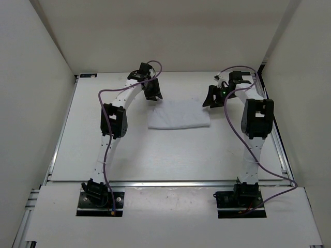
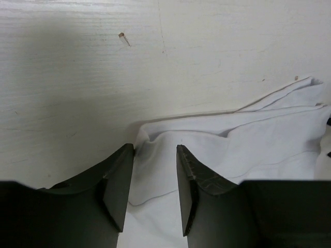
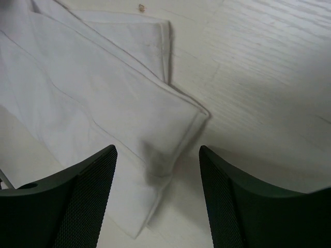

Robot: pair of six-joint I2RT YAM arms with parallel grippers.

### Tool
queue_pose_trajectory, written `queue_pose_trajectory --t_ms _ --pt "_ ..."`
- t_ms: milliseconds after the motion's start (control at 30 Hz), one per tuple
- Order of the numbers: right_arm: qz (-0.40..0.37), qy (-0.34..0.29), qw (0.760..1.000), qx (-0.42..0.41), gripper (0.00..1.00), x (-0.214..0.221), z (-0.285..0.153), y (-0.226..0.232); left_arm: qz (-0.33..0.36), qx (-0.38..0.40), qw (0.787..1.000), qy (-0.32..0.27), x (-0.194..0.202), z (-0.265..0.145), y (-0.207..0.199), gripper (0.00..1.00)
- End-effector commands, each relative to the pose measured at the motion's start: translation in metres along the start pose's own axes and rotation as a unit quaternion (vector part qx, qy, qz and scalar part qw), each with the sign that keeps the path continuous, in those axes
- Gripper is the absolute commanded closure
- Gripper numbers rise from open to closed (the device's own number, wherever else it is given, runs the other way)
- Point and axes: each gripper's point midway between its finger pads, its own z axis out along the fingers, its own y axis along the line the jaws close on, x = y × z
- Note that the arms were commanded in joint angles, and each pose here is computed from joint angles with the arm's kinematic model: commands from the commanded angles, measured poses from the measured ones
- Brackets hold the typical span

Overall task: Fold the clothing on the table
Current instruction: Fold the skirt

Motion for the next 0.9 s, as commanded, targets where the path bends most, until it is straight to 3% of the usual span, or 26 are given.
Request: queue_pose_trajectory --t_ms 0,167,300,333,433,533,867 --pt "-0.004 0.009 1.0 -0.028 0.3 -0.001 0.015 0.012 0.003 0.02 1.0 -0.02 -0.014 -0.011 -0.014 0.52" --pt "0.012 0.015 1.0 -0.003 0.35 0.001 0.026 -0.007 -0.004 0.019 1.0 -0.02 -0.014 -0.01 -0.013 0.56" --pt "0.012 0.006 1.0 0.004 0.65 -0.006 0.023 -0.008 -0.007 0.032 0.999 -0.028 -0.02 -0.015 -0.019 0.72" --pt "0.016 0.003 1.0 0.006 0.76 -0.008 0.022 -0.01 -0.008 0.033 0.999 -0.034 -0.024 -0.018 -0.02 0.74" --pt "0.02 -0.004 0.999 0.026 0.94 -0.012 0.017 -0.016 0.0 0.037 0.999 -0.04 -0.026 -0.025 -0.027 0.8" --pt "0.019 -0.021 0.999 0.039 1.0 -0.022 0.006 -0.019 -0.001 0.037 0.998 -0.043 -0.028 -0.034 -0.031 0.86" --pt "-0.034 -0.066 0.997 0.035 1.0 -0.061 -0.031 0.01 0.031 0.053 0.993 -0.099 -0.024 -0.085 -0.054 1.0"
